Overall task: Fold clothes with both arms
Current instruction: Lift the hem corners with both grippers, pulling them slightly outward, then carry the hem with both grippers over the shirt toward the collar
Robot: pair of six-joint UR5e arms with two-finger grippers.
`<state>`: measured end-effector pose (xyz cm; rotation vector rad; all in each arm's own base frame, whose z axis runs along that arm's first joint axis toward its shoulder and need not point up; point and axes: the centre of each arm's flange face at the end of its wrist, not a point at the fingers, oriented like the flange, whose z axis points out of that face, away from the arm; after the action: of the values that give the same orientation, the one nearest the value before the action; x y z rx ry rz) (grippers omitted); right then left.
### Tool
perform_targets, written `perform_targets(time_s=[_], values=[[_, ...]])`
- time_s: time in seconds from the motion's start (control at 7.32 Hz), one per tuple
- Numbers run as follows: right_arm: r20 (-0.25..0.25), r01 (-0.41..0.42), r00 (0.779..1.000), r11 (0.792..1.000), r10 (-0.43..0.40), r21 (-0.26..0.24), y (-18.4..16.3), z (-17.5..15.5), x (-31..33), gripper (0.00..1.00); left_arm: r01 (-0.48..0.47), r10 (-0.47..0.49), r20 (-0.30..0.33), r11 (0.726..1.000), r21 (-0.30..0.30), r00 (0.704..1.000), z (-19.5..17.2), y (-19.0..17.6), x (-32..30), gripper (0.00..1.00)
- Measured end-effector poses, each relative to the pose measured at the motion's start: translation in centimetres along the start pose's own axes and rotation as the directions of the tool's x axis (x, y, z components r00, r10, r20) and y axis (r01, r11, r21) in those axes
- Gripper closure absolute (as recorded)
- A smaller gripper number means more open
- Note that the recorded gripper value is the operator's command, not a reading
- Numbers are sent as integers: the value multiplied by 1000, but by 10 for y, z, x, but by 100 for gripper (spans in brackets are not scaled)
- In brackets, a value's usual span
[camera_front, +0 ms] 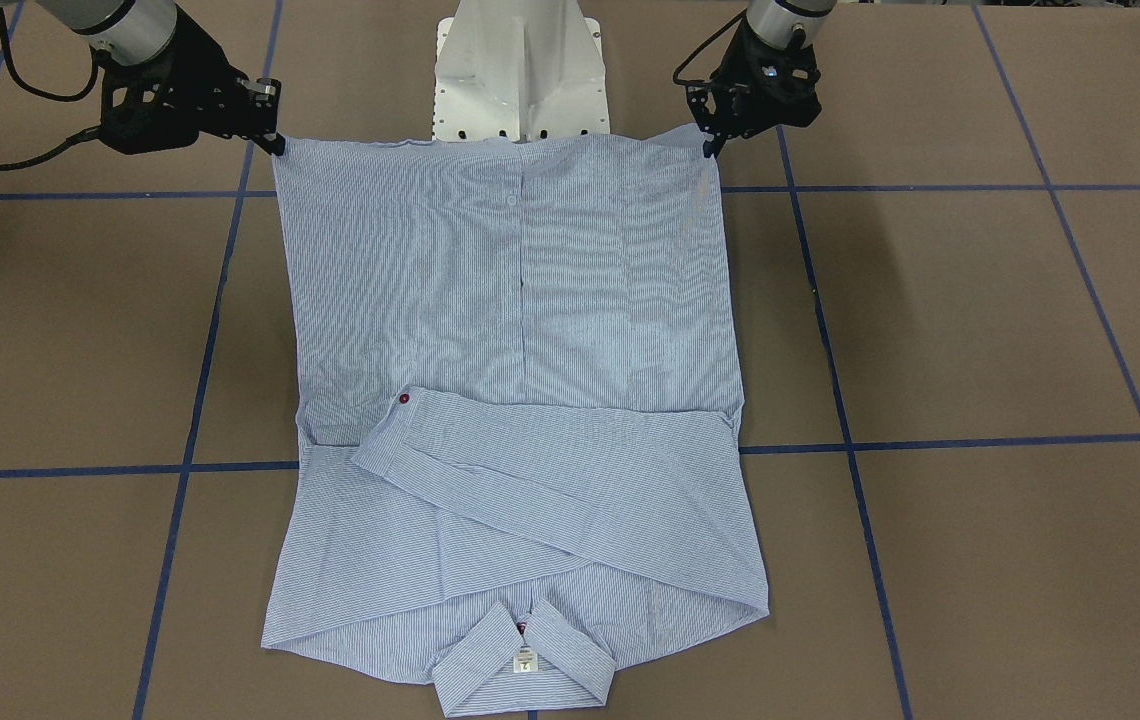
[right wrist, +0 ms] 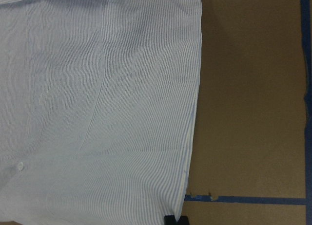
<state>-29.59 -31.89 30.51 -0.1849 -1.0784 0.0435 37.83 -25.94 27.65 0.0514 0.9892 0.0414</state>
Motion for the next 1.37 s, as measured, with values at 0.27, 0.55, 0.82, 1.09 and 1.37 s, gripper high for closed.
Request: perform_targets(time_s=[0.27, 0.55, 0.82, 1.09, 1.37], values=[[43, 26, 999, 999, -25, -25, 8, -5, 22, 100, -5, 5, -13, 1000, -28, 1000, -19, 9, 7, 100], [82, 52, 996, 997, -47, -57, 19, -10, 42, 100, -20, 18, -28, 997, -72, 999, -24, 25, 15, 100], [107, 63, 993, 990, -50, -126, 29, -12, 49, 100, -48, 42, -51, 991, -122, 998, -33, 47, 26, 100], [133, 75, 990, 977, -50, -197, 39, -18, 48, 100, -68, 56, -76, 983, -168, 996, -49, 63, 33, 100], [167, 99, 984, 968, -61, -229, 45, -26, 47, 100, -79, 61, -95, 978, -193, 994, -61, 70, 38, 100]])
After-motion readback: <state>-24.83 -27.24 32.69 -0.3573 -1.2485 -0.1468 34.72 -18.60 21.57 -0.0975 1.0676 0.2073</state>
